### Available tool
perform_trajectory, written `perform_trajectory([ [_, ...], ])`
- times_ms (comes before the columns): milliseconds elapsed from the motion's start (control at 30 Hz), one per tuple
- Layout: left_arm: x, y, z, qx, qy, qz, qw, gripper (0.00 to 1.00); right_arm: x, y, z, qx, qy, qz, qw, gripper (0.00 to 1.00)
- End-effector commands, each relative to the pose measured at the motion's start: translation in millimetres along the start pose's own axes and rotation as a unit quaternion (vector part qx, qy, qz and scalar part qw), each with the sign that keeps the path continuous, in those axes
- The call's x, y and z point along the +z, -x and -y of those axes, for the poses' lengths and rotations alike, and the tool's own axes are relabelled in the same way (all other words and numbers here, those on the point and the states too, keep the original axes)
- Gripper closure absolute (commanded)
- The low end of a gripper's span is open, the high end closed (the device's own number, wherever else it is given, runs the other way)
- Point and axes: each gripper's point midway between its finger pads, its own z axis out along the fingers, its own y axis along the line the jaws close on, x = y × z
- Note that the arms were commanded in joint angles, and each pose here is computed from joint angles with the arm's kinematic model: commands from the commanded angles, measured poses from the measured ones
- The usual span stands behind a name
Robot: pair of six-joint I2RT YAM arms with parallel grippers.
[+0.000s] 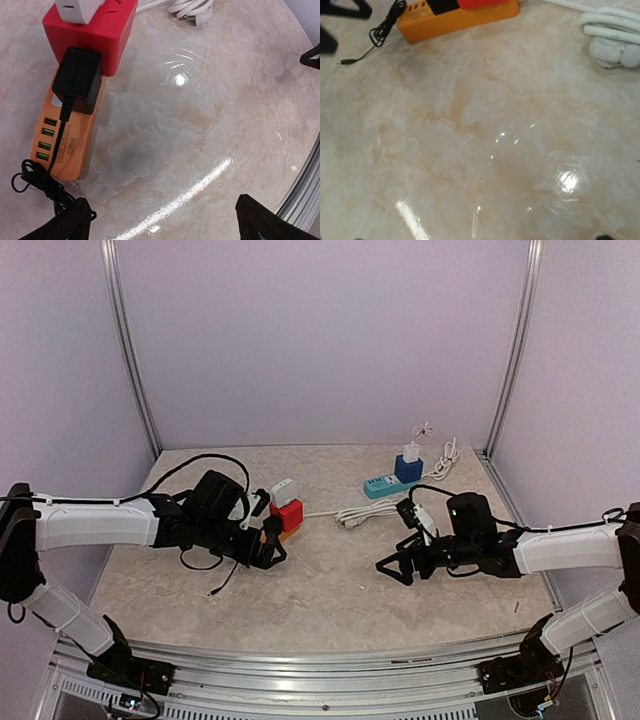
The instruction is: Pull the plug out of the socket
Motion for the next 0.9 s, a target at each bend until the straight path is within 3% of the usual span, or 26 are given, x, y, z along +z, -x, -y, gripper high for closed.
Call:
perform_trajectory([
  [0, -24, 21, -13, 0.001, -0.007, 0.042, 0.999, 0.01, -7, 19, -13, -0.022, 0.015, 0.029, 0.999, 0.00],
  [200, -26, 17, -28, 0.041, 0.014, 0.038, 0.998, 0.01, -24, 27, -16, -0.035, 0.002, 0.049, 0.998, 0.00],
  [567, 6, 1, -59, 0.119, 0.065, 0.019, 0.991, 0.01, -28, 27, -22, -0.028, 0.016, 0.059, 0.998, 0.00],
  [867, 22, 15, -72, 0.163, 0.087, 0.037, 0.982, 0.03, -30, 29, -25, -0.025, 0.022, 0.067, 0.997, 0.00],
])
